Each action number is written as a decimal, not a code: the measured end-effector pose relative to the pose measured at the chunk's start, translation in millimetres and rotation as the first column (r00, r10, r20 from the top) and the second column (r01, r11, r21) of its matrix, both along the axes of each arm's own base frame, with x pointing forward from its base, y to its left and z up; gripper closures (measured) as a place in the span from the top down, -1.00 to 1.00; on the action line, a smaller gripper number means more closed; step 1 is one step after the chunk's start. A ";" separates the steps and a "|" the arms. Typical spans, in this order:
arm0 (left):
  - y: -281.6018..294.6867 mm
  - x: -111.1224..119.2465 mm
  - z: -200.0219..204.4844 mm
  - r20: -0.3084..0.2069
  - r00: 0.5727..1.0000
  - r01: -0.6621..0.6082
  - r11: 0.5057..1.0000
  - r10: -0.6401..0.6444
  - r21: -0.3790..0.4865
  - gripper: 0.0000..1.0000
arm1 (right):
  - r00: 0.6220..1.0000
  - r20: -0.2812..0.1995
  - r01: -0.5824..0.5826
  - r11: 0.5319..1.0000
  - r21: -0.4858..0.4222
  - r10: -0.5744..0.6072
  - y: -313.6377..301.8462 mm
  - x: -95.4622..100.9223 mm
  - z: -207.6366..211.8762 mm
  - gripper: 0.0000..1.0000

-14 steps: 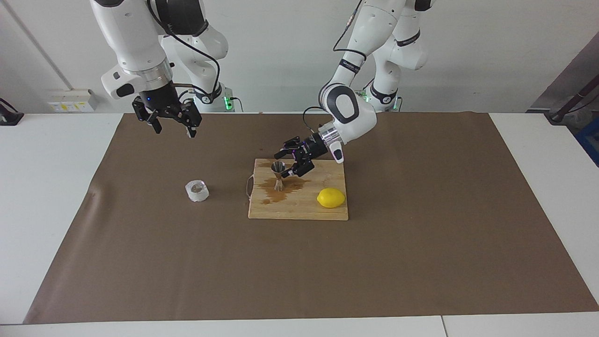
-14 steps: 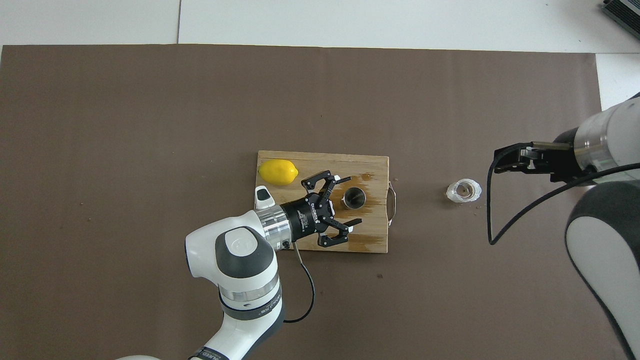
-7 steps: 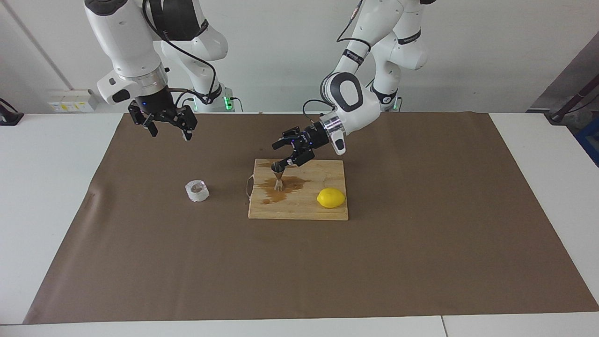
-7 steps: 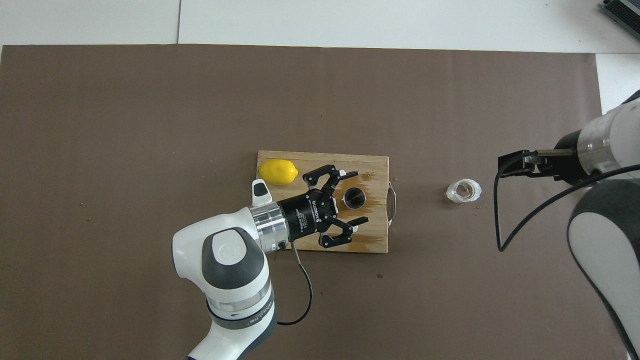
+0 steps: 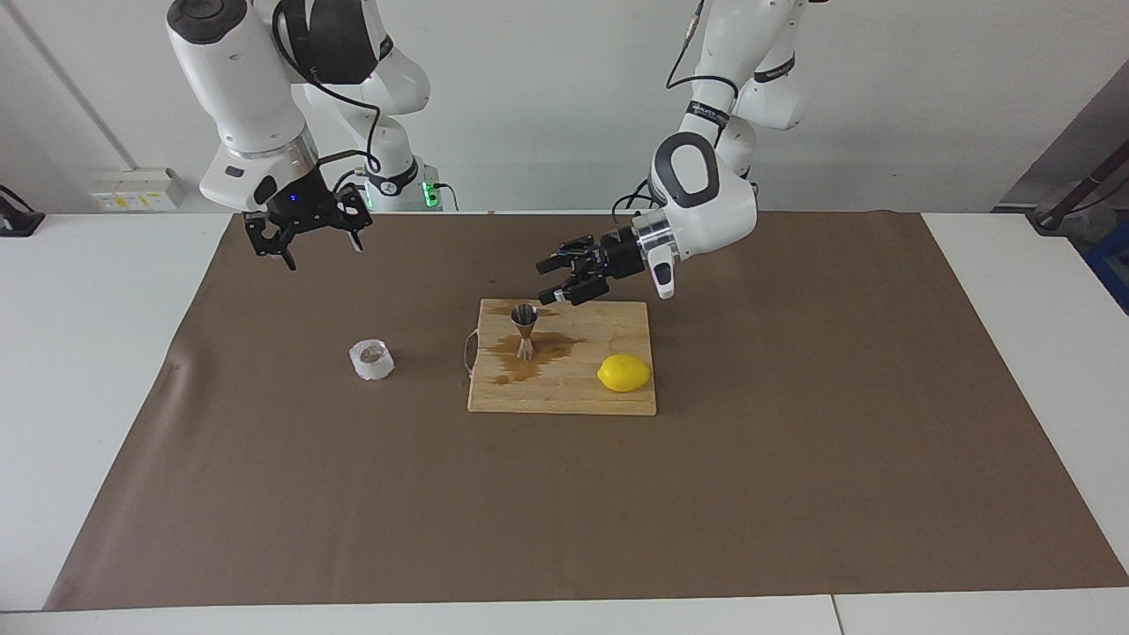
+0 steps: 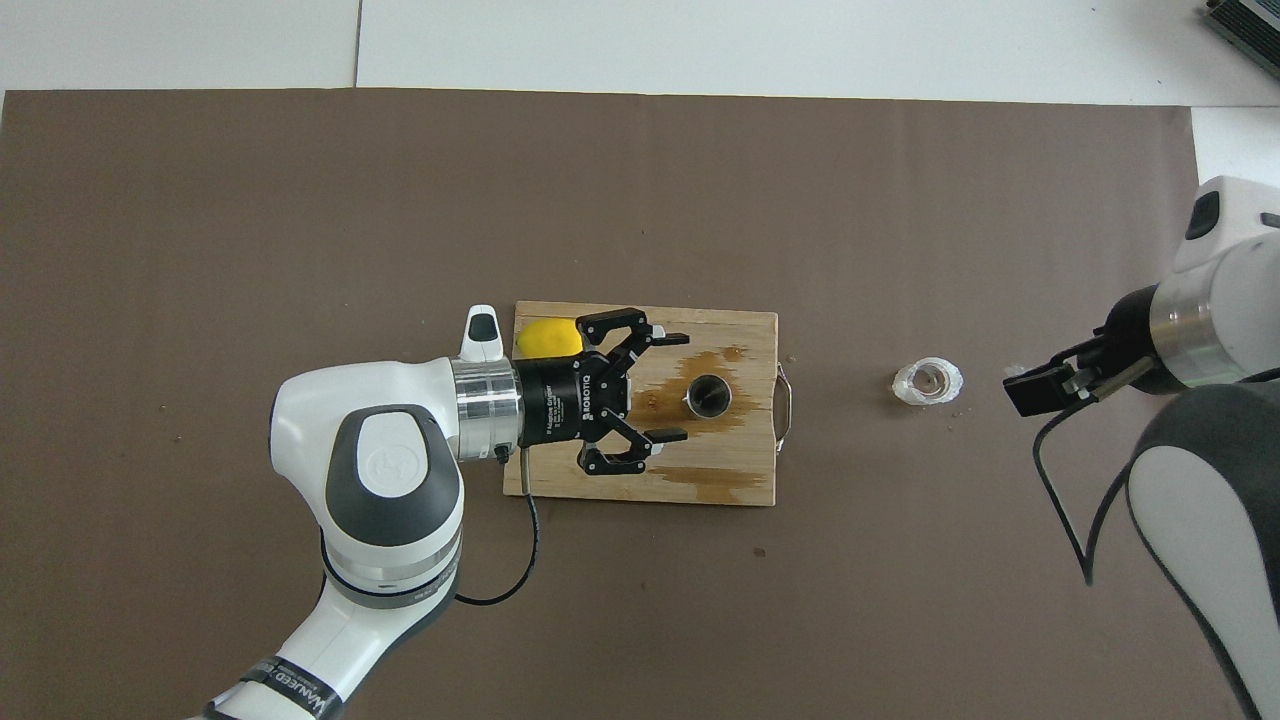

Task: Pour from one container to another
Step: 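Withdraw the left gripper while the right gripper reaches the glass cup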

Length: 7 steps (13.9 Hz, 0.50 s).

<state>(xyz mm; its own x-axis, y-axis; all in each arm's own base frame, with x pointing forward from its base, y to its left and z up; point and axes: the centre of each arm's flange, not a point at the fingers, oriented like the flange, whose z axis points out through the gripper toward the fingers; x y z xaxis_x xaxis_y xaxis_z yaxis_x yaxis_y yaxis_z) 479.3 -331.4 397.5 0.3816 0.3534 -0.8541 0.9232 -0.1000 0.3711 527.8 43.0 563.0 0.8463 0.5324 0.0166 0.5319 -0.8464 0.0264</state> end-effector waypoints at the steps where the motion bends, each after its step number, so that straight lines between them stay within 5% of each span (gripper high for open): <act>1: 4.8 3.2 1.8 0.013 1.000 0.027 0.999 -0.027 0.037 1.00 | 0.995 0.008 -0.096 0.995 -0.003 0.096 -1.2 -2.0 -5.5 1.00; 4: 18.4 8.7 6.0 0.055 0.992 0.102 0.986 -0.110 0.132 1.00 | 0.937 -0.011 -0.348 0.937 -0.008 0.348 -6.5 -8.2 -33.3 1.00; 7: 34.8 15.0 14.7 0.100 0.974 0.175 0.954 -0.204 0.242 1.00 | 0.822 0.013 -0.569 0.822 -0.010 0.570 -13.0 -9.2 -77.0 1.00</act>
<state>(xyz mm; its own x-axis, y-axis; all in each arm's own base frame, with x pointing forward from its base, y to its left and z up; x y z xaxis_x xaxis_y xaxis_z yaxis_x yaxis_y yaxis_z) 494.3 -296.6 412.2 0.5566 0.4460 -0.7009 0.8282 -0.3643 0.4259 518.6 30.0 486.0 0.3921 0.9196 0.0220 0.9187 -0.3927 0.0415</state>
